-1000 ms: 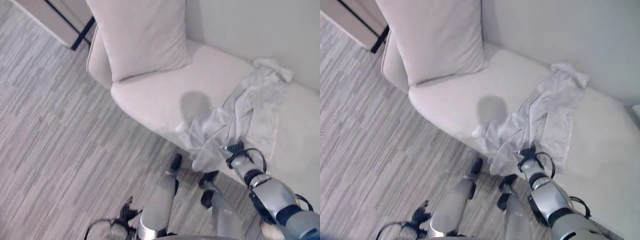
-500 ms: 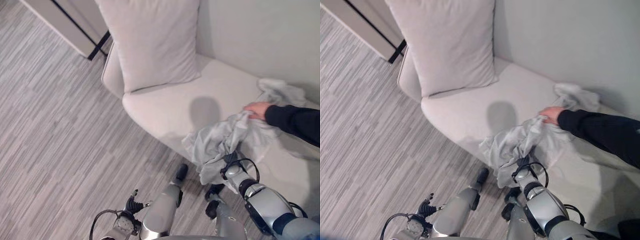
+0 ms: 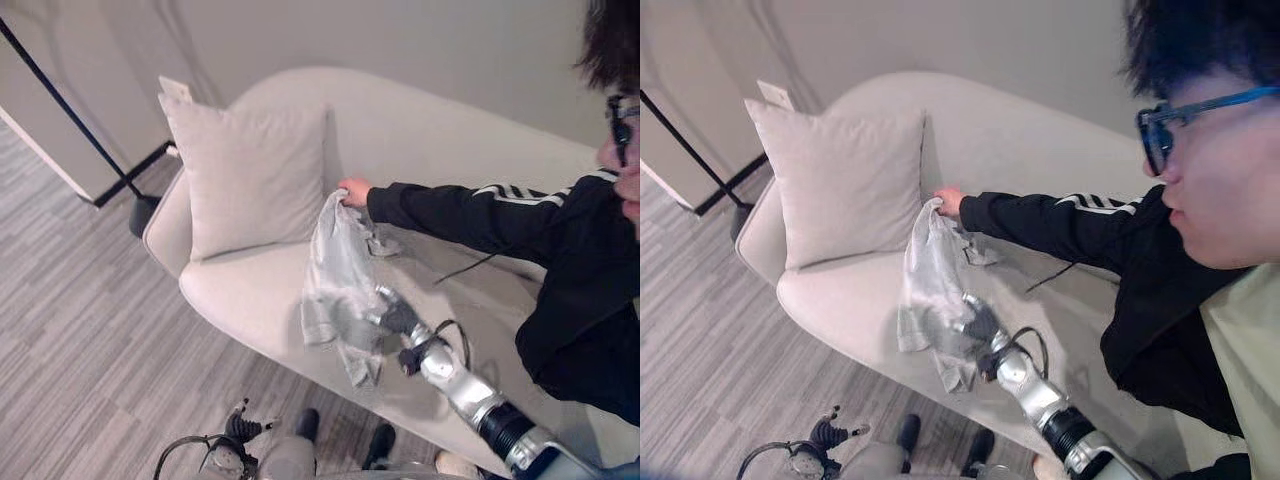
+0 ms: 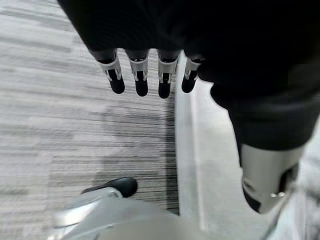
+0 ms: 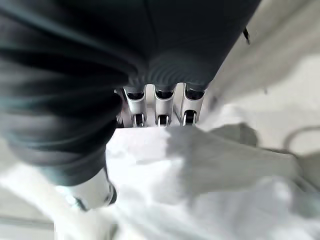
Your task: Hang the clothes on the sofa on the clothes rack.
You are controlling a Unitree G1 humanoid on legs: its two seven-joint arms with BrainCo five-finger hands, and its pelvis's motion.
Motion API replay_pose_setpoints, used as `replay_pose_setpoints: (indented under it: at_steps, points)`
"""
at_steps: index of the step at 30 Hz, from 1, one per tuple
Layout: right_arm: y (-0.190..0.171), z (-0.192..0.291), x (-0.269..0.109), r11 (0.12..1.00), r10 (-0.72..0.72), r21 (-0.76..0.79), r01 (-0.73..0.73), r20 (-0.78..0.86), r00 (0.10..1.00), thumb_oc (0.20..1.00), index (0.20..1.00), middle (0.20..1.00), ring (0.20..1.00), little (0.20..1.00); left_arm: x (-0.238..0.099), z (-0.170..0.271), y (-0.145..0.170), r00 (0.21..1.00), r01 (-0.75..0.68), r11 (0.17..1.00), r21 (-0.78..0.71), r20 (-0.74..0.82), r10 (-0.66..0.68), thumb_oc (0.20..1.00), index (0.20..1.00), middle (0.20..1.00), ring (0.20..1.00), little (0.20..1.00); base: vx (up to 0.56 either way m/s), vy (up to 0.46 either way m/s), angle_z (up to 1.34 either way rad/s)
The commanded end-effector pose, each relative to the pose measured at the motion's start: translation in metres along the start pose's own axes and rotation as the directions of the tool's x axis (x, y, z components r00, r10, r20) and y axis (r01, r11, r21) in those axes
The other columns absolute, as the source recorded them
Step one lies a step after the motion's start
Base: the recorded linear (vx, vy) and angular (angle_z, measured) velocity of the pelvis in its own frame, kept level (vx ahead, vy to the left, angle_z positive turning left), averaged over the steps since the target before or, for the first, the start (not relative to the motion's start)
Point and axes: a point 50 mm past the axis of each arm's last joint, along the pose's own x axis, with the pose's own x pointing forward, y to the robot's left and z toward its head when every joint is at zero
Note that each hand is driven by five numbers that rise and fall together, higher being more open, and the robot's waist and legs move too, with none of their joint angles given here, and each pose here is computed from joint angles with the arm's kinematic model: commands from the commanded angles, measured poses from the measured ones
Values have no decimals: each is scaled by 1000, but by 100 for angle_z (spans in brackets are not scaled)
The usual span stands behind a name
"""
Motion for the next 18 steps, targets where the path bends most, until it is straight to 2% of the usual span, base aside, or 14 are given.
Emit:
replay_pose_setpoints:
  at_steps: [1,8,13,18]
  points:
    - [-2,12,2,999,9,-32,-7,64,998,1000,1000,1000,1000,1000,-3,-2,-18,998,63,997,47,-15,-62,1000,1000,1000,1000,1000,69,-23,-1]
    - [13,3,-4,996,66,-60,-64,26,997,1000,1000,1000,1000,1000,-14,-37,-24,984,70,998,-6,-165,-70,1000,1000,1000,1000,1000,26,-37,-2]
    - [20,-5,-6,996,75,-49,-75,-14,997,1000,1000,1000,1000,1000,-20,-55,-20,968,24,996,-89,-249,-45,1000,1000,1000,1000,1000,-30,-74,0]
    - [24,-11,-8,995,80,-56,-83,-42,996,1000,1000,1000,1000,1000,-19,-52,-21,973,27,997,-70,-225,-43,1000,1000,1000,1000,1000,-72,-69,2]
